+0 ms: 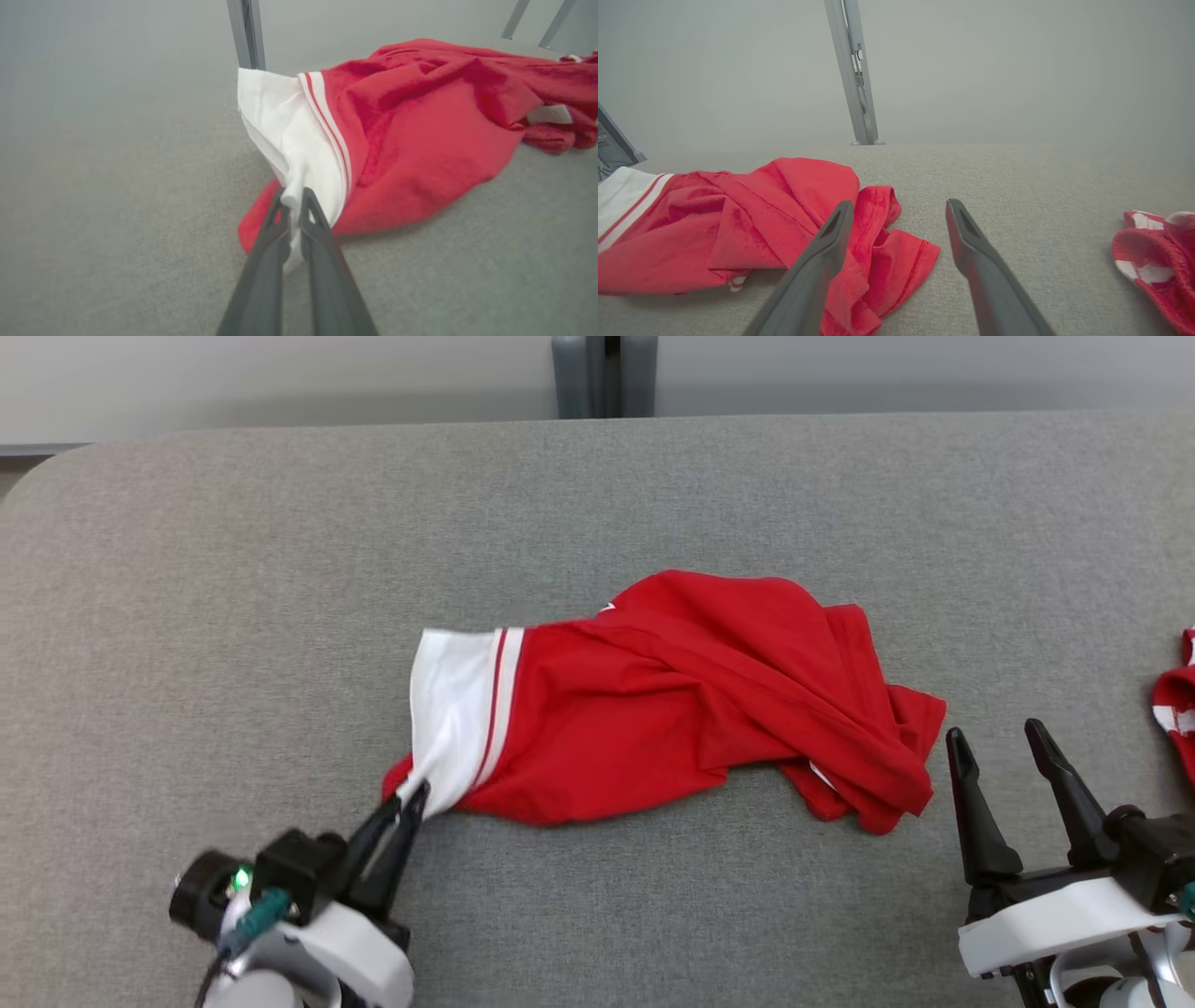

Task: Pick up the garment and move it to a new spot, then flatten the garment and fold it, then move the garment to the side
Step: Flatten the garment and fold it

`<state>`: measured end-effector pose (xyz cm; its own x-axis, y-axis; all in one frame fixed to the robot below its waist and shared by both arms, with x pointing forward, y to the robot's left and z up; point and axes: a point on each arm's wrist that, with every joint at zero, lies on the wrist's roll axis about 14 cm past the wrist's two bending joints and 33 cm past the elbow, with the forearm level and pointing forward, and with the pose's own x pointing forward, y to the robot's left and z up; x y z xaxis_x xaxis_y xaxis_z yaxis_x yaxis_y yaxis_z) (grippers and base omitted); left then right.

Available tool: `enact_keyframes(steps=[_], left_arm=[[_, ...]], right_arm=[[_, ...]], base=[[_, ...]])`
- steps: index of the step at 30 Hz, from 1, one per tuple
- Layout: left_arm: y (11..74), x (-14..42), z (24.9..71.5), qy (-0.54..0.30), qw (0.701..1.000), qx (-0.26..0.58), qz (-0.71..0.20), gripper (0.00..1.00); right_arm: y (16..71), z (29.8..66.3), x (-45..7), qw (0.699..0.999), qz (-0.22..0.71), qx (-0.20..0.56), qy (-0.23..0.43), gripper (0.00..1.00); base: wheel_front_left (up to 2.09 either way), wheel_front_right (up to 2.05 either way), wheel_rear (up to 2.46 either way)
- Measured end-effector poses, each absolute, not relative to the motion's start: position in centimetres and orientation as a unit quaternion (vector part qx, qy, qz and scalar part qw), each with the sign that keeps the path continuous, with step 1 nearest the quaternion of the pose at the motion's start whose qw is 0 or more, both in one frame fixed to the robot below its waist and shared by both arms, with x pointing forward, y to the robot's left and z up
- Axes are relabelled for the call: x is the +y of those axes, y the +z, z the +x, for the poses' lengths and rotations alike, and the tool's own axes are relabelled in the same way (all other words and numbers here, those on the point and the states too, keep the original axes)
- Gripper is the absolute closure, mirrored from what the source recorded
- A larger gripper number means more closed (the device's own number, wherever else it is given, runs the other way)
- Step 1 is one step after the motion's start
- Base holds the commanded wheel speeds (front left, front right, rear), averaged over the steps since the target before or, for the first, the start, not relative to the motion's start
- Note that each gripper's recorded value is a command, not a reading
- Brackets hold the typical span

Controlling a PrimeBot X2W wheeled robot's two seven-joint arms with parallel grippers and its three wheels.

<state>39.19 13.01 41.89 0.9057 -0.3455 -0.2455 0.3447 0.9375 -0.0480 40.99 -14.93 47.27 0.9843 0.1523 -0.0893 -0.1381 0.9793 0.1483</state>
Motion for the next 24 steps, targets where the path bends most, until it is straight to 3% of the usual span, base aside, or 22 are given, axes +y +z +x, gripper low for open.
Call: enact_keyframes(steps=[10, 11, 12, 13, 14, 24], left_arm=[[38.8, 14.3, 33.8, -0.1, 0.972, 0.194, -0.085, 1.0], [39.0, 14.5, 33.8, -0.091, 0.973, 0.193, -0.092, 0.93], [39.2, 14.7, 33.9, -0.084, 0.973, 0.189, -0.099, 0.61], [39.4, 14.8, 34.0, -0.079, 0.973, 0.187, -0.106, 0.22], [39.5, 15.0, 34.0, -0.074, 0.974, 0.186, -0.108, 0.0], [42.6, 19.3, 36.2, -0.001, 0.986, 0.131, -0.101, 0.0]], right_arm=[[47.8, 40.6, -14.2, 0.993, 0.07, 0.051, 0.084, 0.0], [47.7, 40.5, -14.2, 0.993, 0.071, 0.053, 0.084, 0.0], [47.7, 40.5, -14.3, 0.992, 0.072, 0.055, 0.084, 0.0], [47.7, 40.5, -14.3, 0.992, 0.073, 0.056, 0.084, 0.0], [47.8, 40.5, -14.3, 0.992, 0.073, 0.054, 0.083, 0.0], [49.2, 40.3, -17.9, 0.997, 0.065, 0.032, 0.033, 0.0]], base=[[0.0, 0.0, 0.0], [0.0, 0.0, 0.0], [0.0, 0.0, 0.0], [0.0, 0.0, 0.0], [0.0, 0.0, 0.0], [0.0, 0.0, 0.0]])
